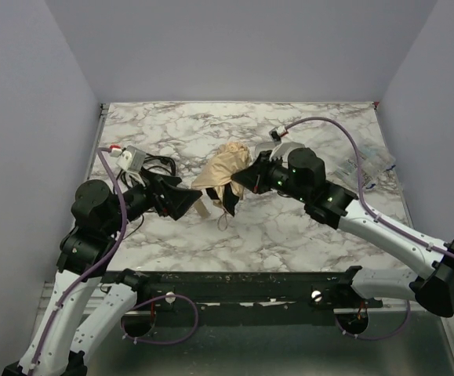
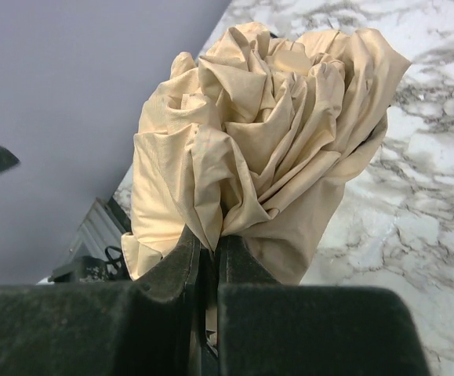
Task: Open the umbrella
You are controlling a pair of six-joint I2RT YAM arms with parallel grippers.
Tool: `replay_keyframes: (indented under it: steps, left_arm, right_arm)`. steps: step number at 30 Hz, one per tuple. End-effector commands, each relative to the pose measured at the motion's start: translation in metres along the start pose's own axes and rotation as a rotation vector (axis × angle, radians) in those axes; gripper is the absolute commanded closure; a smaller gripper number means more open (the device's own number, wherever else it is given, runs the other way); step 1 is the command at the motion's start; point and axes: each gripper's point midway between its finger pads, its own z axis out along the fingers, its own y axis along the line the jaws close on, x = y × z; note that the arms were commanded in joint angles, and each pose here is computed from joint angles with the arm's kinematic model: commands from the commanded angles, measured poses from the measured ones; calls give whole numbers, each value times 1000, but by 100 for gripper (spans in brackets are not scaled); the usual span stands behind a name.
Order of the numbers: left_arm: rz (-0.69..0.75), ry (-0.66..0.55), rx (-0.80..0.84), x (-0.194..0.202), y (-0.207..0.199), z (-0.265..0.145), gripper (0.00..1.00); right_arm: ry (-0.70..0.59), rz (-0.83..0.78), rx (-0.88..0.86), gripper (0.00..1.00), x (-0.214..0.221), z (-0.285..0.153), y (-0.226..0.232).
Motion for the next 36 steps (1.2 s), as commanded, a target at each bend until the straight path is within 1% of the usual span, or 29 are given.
replay_keyframes:
  steps: [1, 2, 4, 6, 7, 12, 19, 36]
  left_arm:
    - [-20, 81, 105, 28, -11, -4, 14]
    - [-31, 83, 123, 31, -13, -4, 17]
    - [-55, 87, 144, 36, -14, -3, 28]
    - [-81, 91, 166, 40, -16, -1, 35]
    - [-92, 87, 182, 40, -17, 0, 37]
    - [-149, 91, 260, 44, -25, 5, 38]
    - [-186, 79, 326, 44, -29, 12, 39]
    - [-199, 61, 376, 39, -33, 19, 43]
  right_arm:
    - [-164, -11, -91, 99, -65, -17, 37]
    - [-171, -11, -102, 99, -70, -19, 41]
    - [-188, -12, -122, 99, -79, -24, 46]
    - [-197, -10, -142, 99, -86, -28, 52]
    - [-199, -8, -153, 99, -87, -30, 55]
    - [-228, -7, -232, 99, -97, -45, 73]
    - [-238, -3, -344, 99, -99, -59, 94]
    - [-238, 15, -470, 99, -99, -69, 115]
